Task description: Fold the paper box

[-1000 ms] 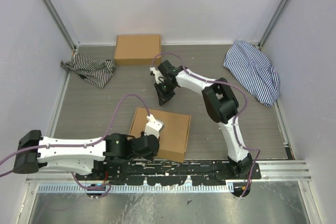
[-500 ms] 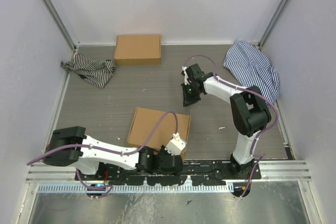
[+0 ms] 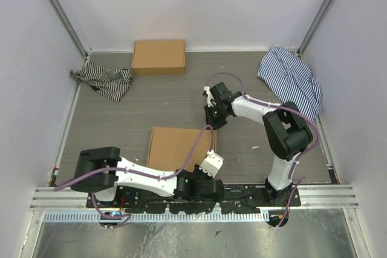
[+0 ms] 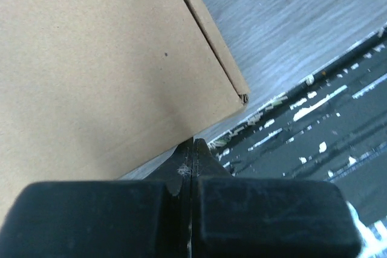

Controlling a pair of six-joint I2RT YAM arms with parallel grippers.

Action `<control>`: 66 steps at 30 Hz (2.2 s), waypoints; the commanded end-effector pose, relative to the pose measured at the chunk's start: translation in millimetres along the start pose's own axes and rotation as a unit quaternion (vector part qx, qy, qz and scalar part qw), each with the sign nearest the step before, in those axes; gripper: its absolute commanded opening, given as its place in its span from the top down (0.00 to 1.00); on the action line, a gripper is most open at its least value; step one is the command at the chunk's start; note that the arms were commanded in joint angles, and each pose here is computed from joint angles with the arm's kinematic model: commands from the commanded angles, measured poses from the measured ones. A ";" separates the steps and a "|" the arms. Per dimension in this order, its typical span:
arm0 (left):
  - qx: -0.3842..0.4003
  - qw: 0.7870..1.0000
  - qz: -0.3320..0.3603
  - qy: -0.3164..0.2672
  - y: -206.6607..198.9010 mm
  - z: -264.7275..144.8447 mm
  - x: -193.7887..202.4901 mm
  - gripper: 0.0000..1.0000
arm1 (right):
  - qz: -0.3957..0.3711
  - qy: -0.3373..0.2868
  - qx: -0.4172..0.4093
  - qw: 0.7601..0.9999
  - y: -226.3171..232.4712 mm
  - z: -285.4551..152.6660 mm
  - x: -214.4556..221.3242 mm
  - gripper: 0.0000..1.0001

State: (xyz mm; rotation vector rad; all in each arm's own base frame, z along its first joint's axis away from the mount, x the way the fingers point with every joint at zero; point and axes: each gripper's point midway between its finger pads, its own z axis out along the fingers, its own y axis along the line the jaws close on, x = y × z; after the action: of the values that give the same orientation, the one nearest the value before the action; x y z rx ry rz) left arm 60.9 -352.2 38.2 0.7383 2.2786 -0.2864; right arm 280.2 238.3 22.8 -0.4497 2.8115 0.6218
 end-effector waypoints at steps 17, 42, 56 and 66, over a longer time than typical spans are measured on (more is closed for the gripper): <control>-0.154 0.979 -0.063 -0.120 46.4 38.0 -69.6 1.00 | -0.023 0.004 -0.012 1.000 19.7 -3.6 -29.7 0.91; -0.162 0.976 -0.145 -0.024 132.7 -44.7 3.9 0.77 | -0.116 -0.102 -0.064 0.986 94.7 -16.5 -142.0 0.75; -0.173 0.974 -0.146 0.017 137.9 -36.2 45.5 0.79 | -0.103 -0.033 -0.096 0.990 102.6 44.3 -121.2 0.78; -0.236 0.966 -0.099 0.028 138.1 -23.2 47.0 0.82 | -0.134 0.009 -0.101 0.986 100.4 44.0 -88.3 0.80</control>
State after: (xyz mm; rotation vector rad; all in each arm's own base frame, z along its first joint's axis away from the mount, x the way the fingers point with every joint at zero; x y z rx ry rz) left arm 94.0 -201.5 15.3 0.2940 2.3927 0.1253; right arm 350.4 363.9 27.9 -0.7533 2.6853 0.7969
